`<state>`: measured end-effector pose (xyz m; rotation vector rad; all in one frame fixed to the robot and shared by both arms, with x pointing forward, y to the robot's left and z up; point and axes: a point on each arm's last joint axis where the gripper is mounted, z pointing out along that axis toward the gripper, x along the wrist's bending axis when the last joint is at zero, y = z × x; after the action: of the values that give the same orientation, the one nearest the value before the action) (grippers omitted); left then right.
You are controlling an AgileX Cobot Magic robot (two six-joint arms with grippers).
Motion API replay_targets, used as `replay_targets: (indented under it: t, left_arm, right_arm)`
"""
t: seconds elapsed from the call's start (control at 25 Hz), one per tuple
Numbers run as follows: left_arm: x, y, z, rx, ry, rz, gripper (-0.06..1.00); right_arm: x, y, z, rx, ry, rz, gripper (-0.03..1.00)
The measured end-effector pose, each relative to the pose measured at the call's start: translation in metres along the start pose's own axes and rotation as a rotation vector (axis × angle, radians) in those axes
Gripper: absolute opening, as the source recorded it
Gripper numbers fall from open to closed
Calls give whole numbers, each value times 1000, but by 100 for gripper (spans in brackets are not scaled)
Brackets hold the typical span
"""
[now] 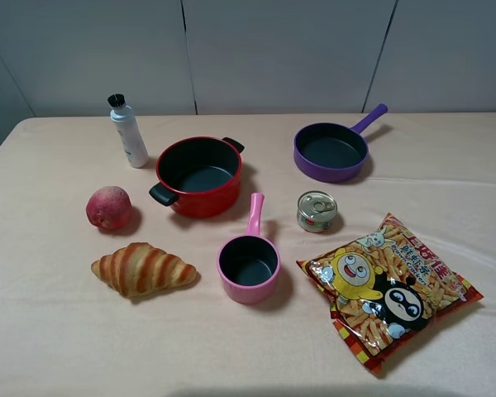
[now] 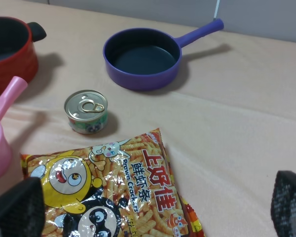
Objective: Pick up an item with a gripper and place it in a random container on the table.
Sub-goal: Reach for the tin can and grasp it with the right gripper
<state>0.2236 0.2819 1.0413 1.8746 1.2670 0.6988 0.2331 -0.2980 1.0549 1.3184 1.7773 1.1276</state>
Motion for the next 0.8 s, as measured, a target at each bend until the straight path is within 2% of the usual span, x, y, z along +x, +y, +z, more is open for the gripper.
replay_targets:
  t: [0.8]
  left_arm:
    - [0,0,0,0,0,0,99]
  right_arm:
    - [0,0,0,0,0,0,69]
